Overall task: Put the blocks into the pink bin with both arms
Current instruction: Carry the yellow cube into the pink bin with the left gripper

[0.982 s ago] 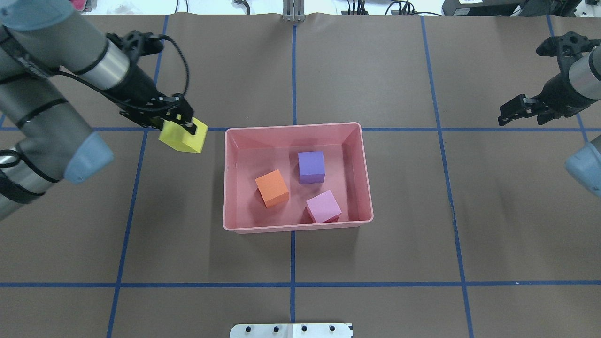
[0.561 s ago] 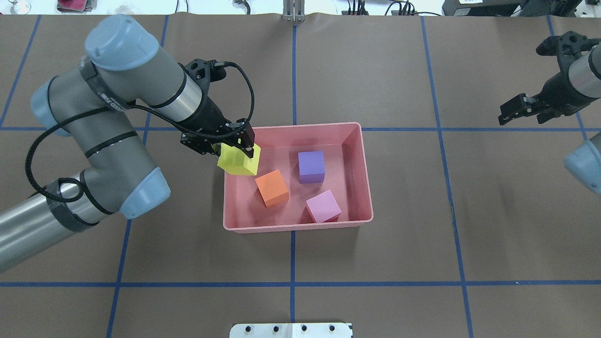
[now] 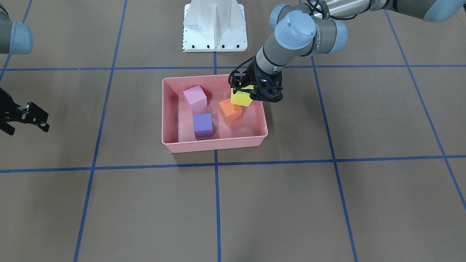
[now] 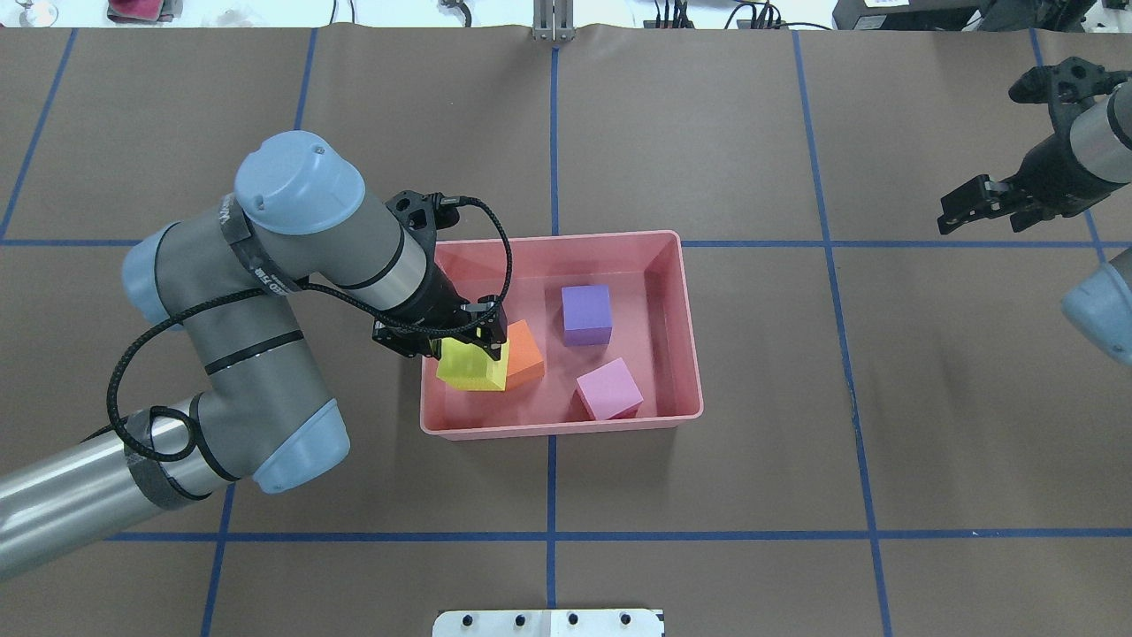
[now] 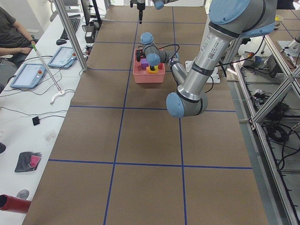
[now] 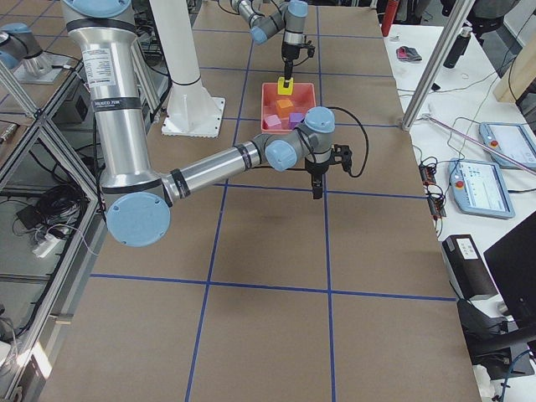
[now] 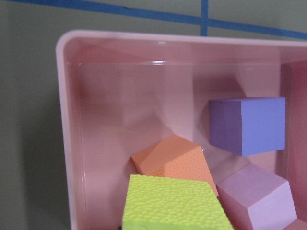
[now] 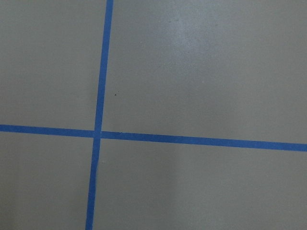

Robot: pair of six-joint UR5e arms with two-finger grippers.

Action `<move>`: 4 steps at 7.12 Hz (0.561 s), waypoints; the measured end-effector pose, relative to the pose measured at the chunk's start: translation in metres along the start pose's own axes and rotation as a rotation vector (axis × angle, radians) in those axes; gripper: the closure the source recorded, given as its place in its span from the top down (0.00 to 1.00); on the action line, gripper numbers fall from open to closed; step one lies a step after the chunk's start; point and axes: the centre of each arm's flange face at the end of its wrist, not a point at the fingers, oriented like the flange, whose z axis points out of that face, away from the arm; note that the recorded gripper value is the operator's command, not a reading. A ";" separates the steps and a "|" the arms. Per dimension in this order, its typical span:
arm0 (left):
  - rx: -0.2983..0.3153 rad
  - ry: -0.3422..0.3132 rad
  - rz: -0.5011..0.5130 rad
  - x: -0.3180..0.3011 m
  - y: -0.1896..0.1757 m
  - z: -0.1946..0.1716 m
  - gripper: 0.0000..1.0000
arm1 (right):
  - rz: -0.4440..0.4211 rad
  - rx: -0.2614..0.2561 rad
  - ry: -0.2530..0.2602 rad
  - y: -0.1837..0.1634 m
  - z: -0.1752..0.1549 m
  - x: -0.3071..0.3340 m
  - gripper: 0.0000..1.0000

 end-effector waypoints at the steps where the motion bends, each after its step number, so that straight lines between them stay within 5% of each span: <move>1: -0.005 -0.011 -0.009 -0.006 0.002 0.003 0.39 | 0.001 0.000 0.000 0.000 0.000 0.000 0.99; 2: -0.009 -0.018 -0.014 -0.013 0.005 0.005 0.99 | 0.003 -0.001 0.001 0.000 0.001 0.001 0.99; 4: -0.011 -0.016 -0.010 -0.017 0.011 0.002 1.00 | 0.006 -0.002 0.002 0.000 0.001 0.001 0.99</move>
